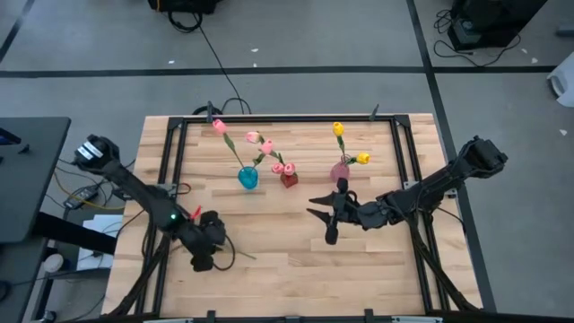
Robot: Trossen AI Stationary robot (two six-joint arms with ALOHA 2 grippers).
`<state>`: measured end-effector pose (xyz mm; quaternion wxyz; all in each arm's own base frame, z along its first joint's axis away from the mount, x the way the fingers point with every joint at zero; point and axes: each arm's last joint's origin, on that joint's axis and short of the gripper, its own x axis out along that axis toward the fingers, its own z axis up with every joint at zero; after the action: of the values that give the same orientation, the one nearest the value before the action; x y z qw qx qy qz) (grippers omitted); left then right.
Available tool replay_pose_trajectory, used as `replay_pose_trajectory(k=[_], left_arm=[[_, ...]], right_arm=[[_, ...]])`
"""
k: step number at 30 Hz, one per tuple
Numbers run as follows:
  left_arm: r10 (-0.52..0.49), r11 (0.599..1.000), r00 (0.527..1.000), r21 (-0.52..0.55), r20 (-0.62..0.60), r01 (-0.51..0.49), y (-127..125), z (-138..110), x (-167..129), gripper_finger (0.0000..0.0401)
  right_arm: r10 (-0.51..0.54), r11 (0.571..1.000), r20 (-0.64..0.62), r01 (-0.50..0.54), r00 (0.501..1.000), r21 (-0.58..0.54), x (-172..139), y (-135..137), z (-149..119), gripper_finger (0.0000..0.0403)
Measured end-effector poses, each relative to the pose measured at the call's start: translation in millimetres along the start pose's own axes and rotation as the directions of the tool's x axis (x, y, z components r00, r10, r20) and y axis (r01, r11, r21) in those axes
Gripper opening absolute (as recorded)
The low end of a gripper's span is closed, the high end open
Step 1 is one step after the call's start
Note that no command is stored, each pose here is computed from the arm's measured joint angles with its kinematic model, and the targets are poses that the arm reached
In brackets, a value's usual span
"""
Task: Sort flowers into vase by color
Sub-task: Put the yellow flower into the pink vase
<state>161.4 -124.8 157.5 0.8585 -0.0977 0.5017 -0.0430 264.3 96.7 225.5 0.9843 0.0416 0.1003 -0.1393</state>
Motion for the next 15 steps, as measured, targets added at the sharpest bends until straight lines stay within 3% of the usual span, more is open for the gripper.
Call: replay_pose_trajectory(k=[6, 15], left_arm=[[0.182, 0.978, 0.973, 0.128, -0.140, -0.165, -15, 7, -6, 0.0089], [0.336, 0.909, 0.923, 0.320, -0.189, -0.266, -12, -4, 22, 0.0089]], right_arm=[[0.038, 0.999, -0.009, -0.038, 0.999, -0.034, 1, 0, 0, 0.0139], [0.041, 0.998, -0.012, -0.042, 0.999, -0.049, 1, 0, 0, 0.0139]])
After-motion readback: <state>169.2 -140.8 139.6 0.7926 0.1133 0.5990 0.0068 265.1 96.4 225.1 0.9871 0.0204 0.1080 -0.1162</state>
